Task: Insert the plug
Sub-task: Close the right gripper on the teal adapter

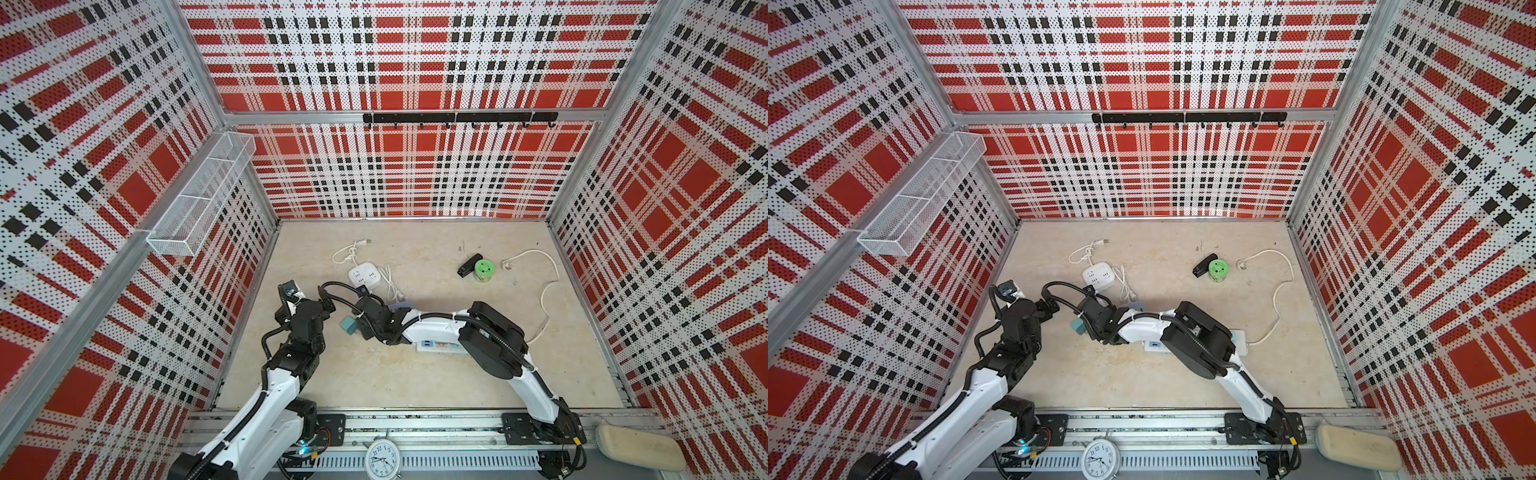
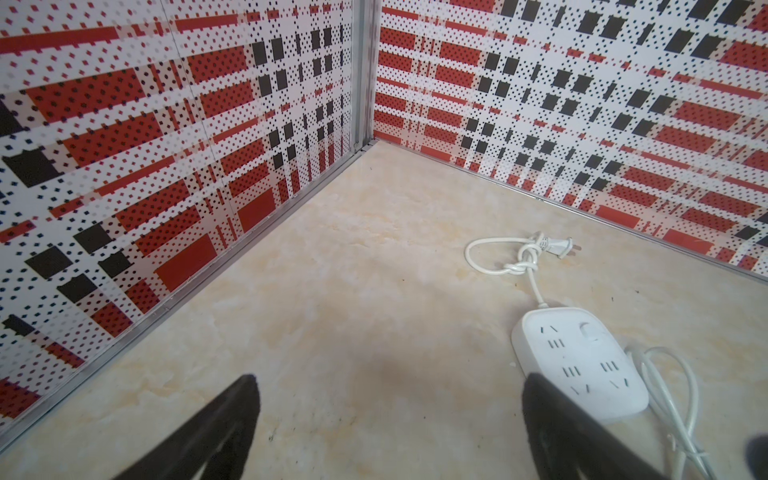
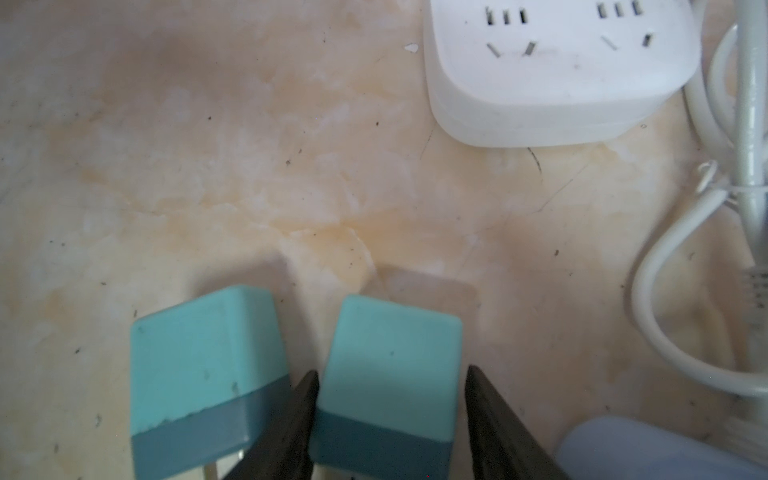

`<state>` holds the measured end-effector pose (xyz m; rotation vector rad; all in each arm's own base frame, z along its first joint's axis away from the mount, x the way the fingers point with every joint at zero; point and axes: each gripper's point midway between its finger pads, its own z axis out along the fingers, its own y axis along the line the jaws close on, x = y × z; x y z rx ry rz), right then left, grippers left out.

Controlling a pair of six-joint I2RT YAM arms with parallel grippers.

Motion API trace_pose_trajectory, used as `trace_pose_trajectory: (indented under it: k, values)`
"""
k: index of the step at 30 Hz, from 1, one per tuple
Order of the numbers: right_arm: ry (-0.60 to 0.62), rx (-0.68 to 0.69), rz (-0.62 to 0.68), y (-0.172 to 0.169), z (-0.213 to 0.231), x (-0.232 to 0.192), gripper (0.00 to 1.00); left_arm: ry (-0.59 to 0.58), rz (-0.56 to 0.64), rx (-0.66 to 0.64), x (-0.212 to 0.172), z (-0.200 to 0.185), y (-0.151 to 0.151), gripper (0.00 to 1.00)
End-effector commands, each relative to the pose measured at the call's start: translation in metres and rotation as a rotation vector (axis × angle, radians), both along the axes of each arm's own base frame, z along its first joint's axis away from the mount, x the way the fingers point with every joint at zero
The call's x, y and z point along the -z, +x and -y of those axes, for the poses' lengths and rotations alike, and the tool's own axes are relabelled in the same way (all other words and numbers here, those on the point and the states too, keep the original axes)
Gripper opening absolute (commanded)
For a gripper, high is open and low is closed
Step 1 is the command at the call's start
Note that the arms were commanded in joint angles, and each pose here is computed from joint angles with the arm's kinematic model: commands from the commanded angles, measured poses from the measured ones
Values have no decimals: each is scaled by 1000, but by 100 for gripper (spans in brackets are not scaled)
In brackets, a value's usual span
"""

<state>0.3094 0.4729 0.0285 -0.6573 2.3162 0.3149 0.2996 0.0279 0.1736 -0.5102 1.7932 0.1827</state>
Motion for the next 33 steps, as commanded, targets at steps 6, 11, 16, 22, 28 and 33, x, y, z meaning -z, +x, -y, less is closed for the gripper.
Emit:
trace_pose_trajectory:
  k: [6, 11, 16, 22, 28, 33]
  values:
    - [23, 7, 2, 2, -4, -7, 53, -31, 25, -21, 0, -4, -2, 99]
    - [6, 4, -7, 1, -5, 3, 49, -31, 26, -23, 1, -4, -3, 99]
    - [2, -1, -9, -1, -6, 6, 47, -32, 27, -23, 1, -4, -3, 99]
    - [-2, -17, -16, -2, -9, 12, 53, -34, 29, -21, 0, -4, -3, 99]
    - [-8, -26, -26, -1, -14, 18, 51, -36, 29, -21, 1, -4, -3, 99]
    - [5, -24, -9, 1, -14, 9, 39, -38, 30, -19, 1, -4, -3, 99]
